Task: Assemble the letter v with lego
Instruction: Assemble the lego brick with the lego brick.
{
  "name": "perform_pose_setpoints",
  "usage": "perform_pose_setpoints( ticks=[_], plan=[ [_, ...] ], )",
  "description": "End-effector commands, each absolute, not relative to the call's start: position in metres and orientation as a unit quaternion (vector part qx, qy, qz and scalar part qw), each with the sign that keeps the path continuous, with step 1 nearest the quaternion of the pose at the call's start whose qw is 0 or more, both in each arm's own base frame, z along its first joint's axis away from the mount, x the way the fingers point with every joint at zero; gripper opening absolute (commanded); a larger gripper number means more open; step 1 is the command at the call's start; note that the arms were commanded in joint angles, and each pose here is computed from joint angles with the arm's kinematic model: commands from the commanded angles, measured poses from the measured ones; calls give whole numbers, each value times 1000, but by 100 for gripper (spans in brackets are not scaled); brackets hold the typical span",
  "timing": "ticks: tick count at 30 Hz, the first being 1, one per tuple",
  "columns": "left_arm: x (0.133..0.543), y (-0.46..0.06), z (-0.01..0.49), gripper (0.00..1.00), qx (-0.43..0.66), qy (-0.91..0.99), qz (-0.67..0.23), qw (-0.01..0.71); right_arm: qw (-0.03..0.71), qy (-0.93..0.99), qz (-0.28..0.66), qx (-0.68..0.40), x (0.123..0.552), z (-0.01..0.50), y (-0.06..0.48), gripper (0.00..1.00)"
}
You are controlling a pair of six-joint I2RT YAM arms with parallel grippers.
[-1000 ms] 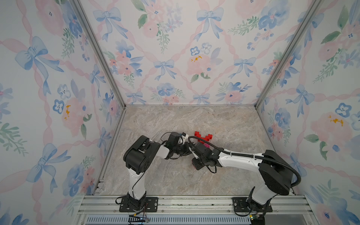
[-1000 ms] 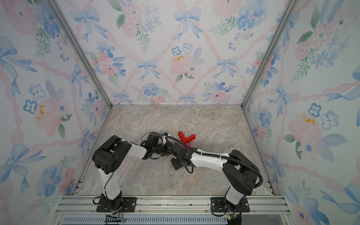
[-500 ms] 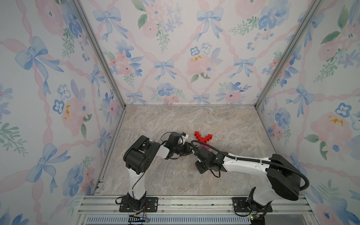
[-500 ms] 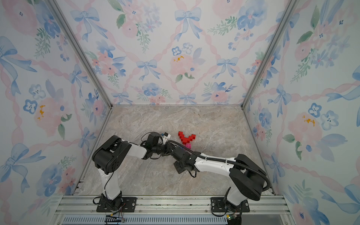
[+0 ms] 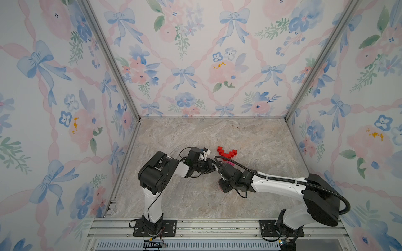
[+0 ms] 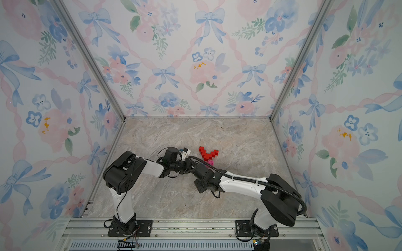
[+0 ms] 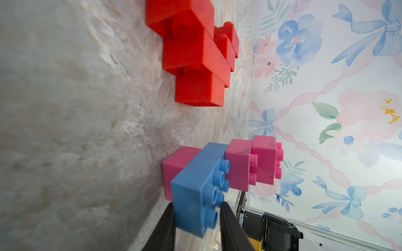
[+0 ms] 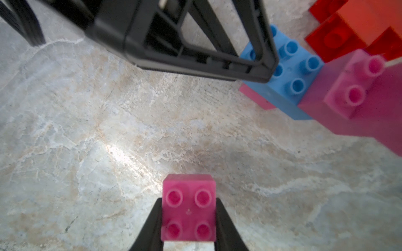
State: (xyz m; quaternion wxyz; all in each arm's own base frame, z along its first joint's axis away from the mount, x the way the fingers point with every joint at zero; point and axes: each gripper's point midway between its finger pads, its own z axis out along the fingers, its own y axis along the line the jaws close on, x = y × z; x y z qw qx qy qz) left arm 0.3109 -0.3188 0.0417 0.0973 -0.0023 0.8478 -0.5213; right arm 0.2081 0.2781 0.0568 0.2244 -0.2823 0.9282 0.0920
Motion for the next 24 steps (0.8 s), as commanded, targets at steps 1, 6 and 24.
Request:
perform_pose_setpoints(
  ticks=[1,6,24],
  plan=[
    [307,-302,14,34,-31,876,-474,84,216,932,76,-280,202,47,273,15],
    [306,-302,13,34,-31,877,-473,84,220,934,69,-275,202,43,270,15],
    [307,-303,14,34,-30,876,-473,84,226,935,48,-271,199,36,265,15]
  ],
)
